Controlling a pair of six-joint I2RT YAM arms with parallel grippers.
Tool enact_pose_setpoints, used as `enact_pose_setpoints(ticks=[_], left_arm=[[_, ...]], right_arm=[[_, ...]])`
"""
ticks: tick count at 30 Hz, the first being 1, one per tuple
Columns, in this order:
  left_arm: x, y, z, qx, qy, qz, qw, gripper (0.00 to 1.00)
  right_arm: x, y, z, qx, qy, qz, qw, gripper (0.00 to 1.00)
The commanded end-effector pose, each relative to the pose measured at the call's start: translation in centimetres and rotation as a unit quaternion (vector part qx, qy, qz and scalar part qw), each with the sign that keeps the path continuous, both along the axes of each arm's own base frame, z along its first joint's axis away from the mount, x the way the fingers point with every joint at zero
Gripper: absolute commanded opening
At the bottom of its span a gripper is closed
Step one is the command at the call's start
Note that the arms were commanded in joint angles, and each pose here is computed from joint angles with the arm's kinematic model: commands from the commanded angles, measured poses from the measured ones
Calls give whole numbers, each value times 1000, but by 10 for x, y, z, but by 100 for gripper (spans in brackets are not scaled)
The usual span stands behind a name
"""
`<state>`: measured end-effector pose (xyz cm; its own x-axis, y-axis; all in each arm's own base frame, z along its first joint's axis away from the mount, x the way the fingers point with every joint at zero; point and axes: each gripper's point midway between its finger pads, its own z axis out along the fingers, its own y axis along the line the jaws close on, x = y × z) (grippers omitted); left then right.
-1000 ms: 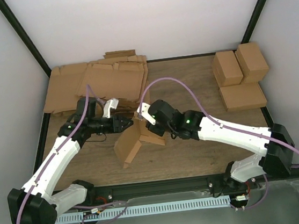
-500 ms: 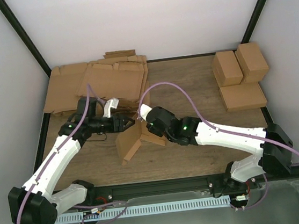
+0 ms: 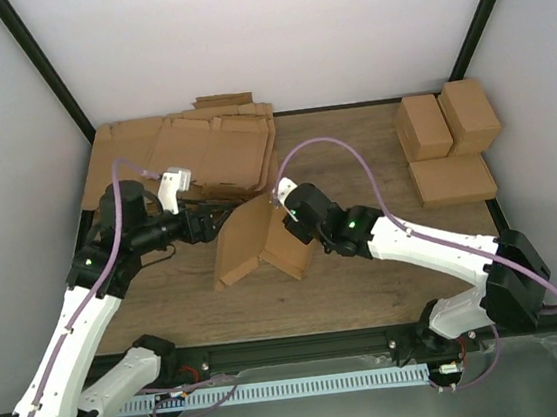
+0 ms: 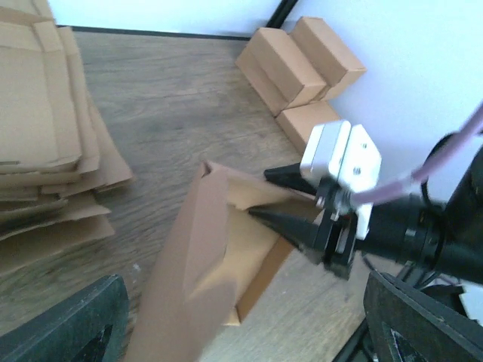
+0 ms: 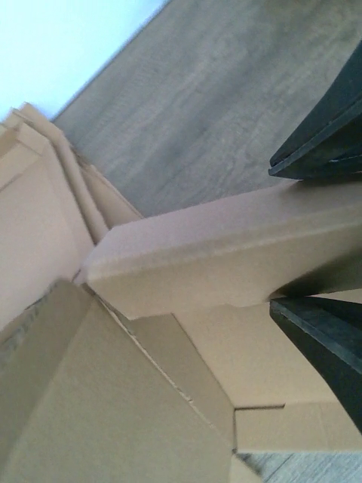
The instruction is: Fold the paper box
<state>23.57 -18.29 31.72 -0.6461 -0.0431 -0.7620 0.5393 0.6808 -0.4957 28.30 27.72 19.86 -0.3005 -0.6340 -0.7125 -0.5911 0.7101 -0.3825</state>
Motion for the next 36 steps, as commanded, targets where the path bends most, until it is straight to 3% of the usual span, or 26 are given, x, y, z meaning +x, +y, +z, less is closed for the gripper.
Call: enact_pose_setpoints(ticks=[1, 10, 14, 20, 27, 31, 36], left_arm=[[1, 16, -30, 50, 8, 32, 998, 88], [-11, 21, -57, 49, 36, 41, 997, 88], [-22, 16, -88, 39, 86, 27, 995, 88], [-35, 14, -129, 12, 163, 43, 986, 86], [-34, 3, -166, -50, 235, 77, 968, 79], [-29, -3, -177, -71, 243, 89, 963, 79], [-21, -1, -193, -67, 246, 107, 961, 79]], right_arm=[[-2, -13, -38, 17, 100, -20, 995, 45], [19, -36, -77, 131, 194, -99, 967, 40], [11, -34, -102, 160, 220, -111, 956, 39], [-1, -34, -118, 192, 237, -114, 945, 64], [-1, -51, -73, 276, 219, -91, 931, 67], [1, -71, -68, 334, 233, -103, 907, 67], [-3, -94, -78, 415, 273, -118, 860, 64]])
